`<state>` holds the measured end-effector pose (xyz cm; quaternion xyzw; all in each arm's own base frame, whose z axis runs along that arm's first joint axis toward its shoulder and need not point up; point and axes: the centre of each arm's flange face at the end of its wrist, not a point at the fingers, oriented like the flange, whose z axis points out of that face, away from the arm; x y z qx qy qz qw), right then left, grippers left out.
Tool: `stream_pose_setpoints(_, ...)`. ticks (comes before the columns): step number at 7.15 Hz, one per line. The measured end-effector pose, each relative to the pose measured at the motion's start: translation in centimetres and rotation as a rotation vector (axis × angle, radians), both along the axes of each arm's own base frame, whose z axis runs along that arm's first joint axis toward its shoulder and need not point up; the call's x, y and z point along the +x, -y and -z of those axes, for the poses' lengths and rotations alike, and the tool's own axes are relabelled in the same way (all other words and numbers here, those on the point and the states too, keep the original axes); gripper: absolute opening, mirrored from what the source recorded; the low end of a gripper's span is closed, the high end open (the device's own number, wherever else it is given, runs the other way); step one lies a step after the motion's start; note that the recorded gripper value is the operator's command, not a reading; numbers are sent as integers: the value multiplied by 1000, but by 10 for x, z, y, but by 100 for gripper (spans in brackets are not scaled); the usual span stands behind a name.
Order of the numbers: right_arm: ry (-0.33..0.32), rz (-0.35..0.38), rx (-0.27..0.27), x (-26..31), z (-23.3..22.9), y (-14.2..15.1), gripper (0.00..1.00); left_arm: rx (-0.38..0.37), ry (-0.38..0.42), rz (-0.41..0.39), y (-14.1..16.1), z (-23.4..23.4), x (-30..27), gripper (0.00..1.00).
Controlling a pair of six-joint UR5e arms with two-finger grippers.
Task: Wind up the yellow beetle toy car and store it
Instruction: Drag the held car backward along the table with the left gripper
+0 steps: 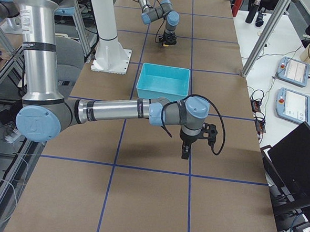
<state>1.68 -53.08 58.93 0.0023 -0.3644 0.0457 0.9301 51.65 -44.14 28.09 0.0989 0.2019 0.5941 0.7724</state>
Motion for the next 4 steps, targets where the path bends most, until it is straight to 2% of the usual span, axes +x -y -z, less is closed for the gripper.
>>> stream_pose_setpoints(1,-1,0,0,0,0,0,100,36,-7,-43,16,0,-14,0)
stream_pose_setpoints(2,-1,0,-1,0,1,0,100,89,-17,-127,32,-2,-28,0)
stream_pose_setpoints(4,-1,0,-2,0,1,0,100,115,-60,-175,56,-8,-49,0)
